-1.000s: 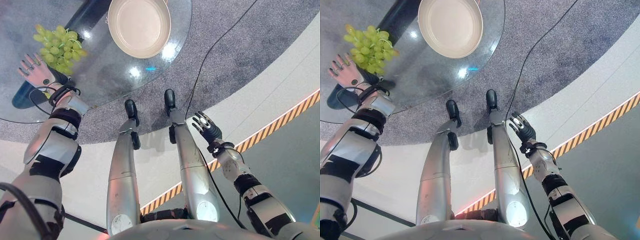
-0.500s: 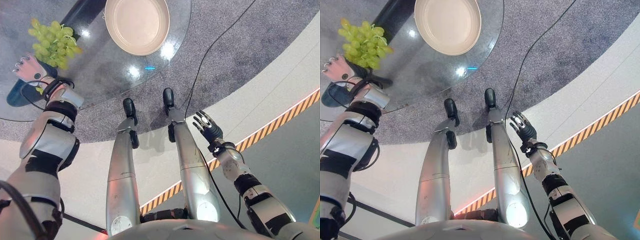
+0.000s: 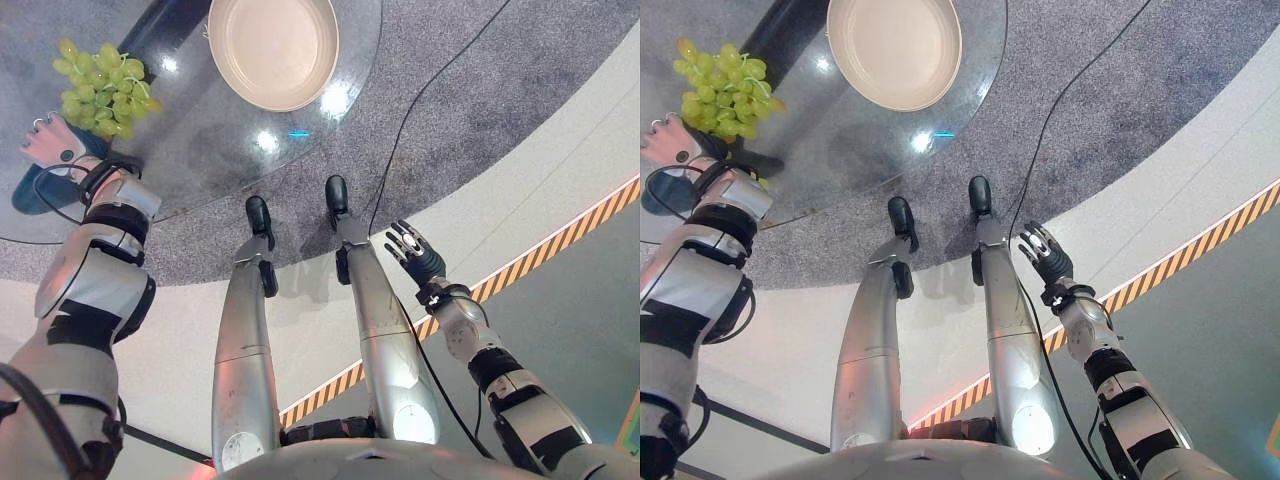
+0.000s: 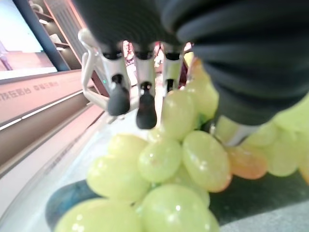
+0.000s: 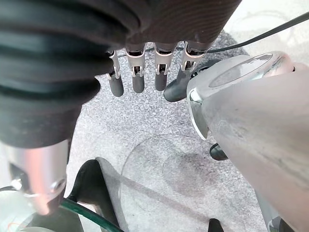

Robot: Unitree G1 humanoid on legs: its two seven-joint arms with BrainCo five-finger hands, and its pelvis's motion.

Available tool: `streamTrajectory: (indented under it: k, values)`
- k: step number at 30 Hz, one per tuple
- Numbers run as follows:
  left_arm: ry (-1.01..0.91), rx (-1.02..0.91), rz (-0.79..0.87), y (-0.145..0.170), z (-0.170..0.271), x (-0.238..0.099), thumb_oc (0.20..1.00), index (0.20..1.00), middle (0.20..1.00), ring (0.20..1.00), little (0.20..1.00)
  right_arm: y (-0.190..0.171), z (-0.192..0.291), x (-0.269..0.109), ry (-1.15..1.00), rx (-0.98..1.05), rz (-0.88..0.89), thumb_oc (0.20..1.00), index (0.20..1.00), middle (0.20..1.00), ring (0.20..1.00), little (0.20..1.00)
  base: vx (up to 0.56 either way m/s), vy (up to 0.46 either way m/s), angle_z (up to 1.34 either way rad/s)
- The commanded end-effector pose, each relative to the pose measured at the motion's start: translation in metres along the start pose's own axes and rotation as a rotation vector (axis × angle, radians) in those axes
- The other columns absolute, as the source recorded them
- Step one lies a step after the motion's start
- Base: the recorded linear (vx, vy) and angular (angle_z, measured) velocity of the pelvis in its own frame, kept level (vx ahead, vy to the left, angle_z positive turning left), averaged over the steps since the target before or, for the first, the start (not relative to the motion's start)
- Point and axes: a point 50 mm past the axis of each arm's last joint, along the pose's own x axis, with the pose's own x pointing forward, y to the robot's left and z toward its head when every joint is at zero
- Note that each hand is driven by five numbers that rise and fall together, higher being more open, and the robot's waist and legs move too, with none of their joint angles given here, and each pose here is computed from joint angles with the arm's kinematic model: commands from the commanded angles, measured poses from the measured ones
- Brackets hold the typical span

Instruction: Pick up fruits into the plate

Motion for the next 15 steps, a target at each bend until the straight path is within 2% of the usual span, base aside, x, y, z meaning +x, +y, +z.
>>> streamTrajectory:
  k: [1, 15]
  values:
    - [0.077, 0.060, -0.038, -0.014, -0.036, 0.001, 0.200, 0.200, 0.200, 0.200, 0.200, -0.002, -0.011, -0.013, 0.012, -0.002, 0.028, 1.000, 1.000, 1.000, 1.000, 1.000, 0.00, 0.000, 0.00]
    - [-0.096, -0.057, -0.015, -0.014, -0.020, -0.002, 0.200, 0.200, 0.200, 0.200, 0.200, -0.005, -0.019, -0.021, 0.034, -0.005, 0.008, 1.000, 1.000, 1.000, 1.000, 1.000, 0.00, -0.007, 0.01]
